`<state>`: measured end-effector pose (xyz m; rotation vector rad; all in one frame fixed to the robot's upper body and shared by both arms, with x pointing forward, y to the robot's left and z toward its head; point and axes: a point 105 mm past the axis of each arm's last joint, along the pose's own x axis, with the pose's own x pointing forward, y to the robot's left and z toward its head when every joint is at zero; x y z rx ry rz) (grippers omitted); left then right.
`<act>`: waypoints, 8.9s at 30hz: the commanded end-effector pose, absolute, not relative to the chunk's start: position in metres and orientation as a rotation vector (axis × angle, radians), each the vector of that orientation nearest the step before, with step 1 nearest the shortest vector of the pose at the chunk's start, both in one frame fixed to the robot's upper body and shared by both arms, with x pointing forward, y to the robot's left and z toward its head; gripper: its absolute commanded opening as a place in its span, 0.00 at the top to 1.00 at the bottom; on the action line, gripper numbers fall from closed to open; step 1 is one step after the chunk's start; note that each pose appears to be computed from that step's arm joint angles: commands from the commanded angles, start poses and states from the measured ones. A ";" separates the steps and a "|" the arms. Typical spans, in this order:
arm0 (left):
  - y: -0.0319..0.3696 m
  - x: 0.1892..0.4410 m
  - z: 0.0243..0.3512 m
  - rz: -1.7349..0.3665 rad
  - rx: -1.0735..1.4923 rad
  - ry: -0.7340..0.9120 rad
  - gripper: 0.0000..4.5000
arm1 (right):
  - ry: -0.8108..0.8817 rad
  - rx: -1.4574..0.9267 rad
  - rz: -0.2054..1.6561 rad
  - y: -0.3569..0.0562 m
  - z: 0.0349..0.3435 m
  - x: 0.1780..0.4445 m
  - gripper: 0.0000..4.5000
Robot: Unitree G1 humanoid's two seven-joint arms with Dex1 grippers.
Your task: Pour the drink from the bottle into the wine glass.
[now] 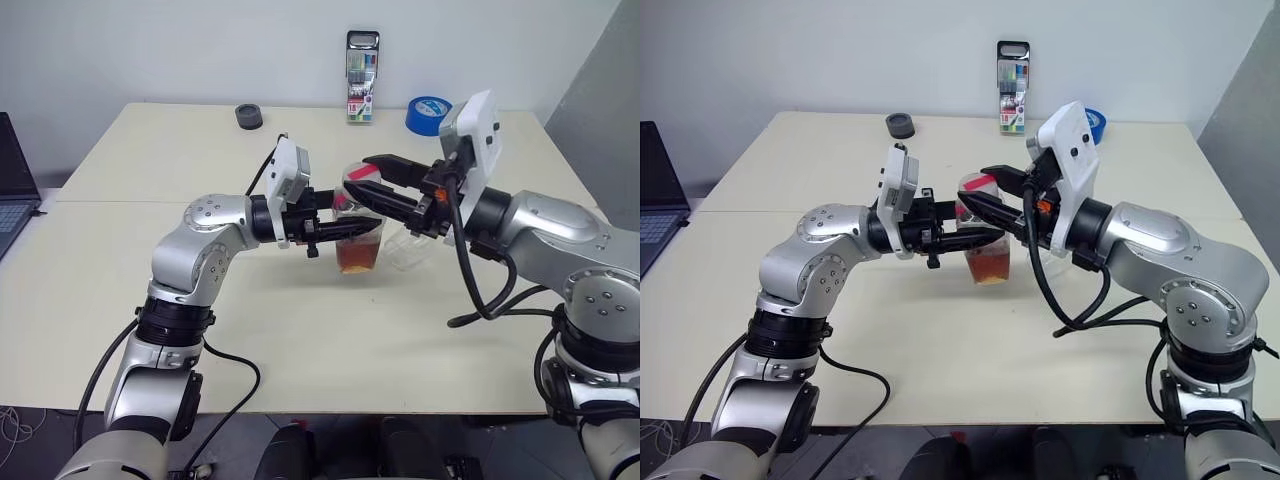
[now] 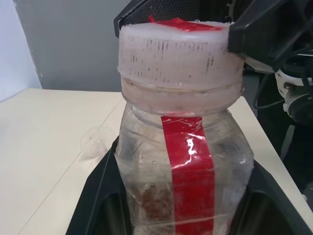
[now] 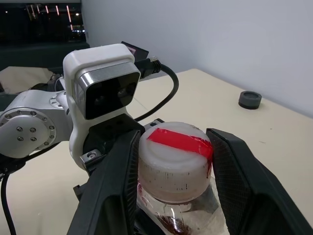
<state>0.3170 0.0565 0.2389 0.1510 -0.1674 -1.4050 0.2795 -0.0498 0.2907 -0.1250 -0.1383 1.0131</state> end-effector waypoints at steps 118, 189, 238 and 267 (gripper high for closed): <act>0.051 0.296 0.272 -1.525 0.166 -0.251 0.60 | -0.262 -0.157 1.069 -0.059 0.318 0.273 0.00; 0.054 0.297 0.267 -1.522 0.184 -0.237 0.60 | -0.252 -0.017 1.145 -0.051 0.322 0.265 0.60; 0.058 0.303 0.268 -1.448 0.167 -0.254 0.60 | -0.148 -0.271 0.242 -0.193 0.217 0.306 0.01; 0.189 0.425 0.216 -0.113 0.192 -0.201 0.60 | -0.178 -0.155 0.992 -0.100 0.297 0.270 0.01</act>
